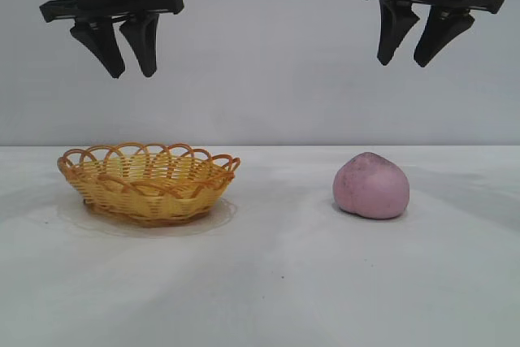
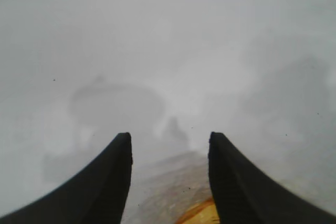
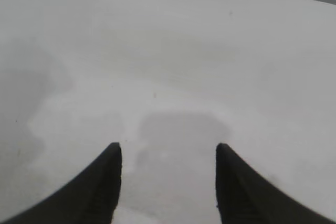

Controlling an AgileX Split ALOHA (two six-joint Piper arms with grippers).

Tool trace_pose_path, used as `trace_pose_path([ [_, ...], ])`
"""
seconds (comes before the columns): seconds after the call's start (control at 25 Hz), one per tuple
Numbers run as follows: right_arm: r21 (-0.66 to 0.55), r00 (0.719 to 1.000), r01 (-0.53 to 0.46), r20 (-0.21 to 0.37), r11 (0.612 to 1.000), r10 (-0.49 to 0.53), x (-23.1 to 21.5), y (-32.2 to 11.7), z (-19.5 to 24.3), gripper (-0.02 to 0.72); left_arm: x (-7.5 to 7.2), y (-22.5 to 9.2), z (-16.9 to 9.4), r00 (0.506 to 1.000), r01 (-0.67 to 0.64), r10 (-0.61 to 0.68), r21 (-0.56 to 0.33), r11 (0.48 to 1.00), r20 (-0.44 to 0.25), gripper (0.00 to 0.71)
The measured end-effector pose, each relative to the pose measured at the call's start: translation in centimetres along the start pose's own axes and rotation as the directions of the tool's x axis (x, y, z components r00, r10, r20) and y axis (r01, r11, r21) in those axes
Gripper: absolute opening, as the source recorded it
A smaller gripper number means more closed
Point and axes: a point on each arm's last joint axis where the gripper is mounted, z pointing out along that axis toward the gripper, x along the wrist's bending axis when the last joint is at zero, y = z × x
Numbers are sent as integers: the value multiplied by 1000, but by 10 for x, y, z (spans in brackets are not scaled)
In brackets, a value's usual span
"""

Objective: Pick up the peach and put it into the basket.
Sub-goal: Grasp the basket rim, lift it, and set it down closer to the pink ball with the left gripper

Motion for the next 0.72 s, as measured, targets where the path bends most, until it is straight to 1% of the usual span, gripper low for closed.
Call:
trace_pose_path([
  [0.36,0,1000,-1,-1,1000,1,0,0,0,378,0,0,0,1000,0,0,0,1000,0,329],
  [0.44,2,1000,-1,-1,1000,1,0,0,0,378,0,-1,0,1000,0,0,14,1000,-1,329],
  [0.48,3,1000,-1,-1,1000,1,0,0,0,378,0,-2,0,1000,0,0,27,1000,-1,329],
  [0.56,8,1000,-3,-4,1000,3,0,-1,0,378,3,-7,0,999,-39,39,80,996,4,329],
  [0.72,11,1000,-3,-5,1000,3,0,-1,0,378,18,-21,6,989,-145,135,211,967,62,329],
])
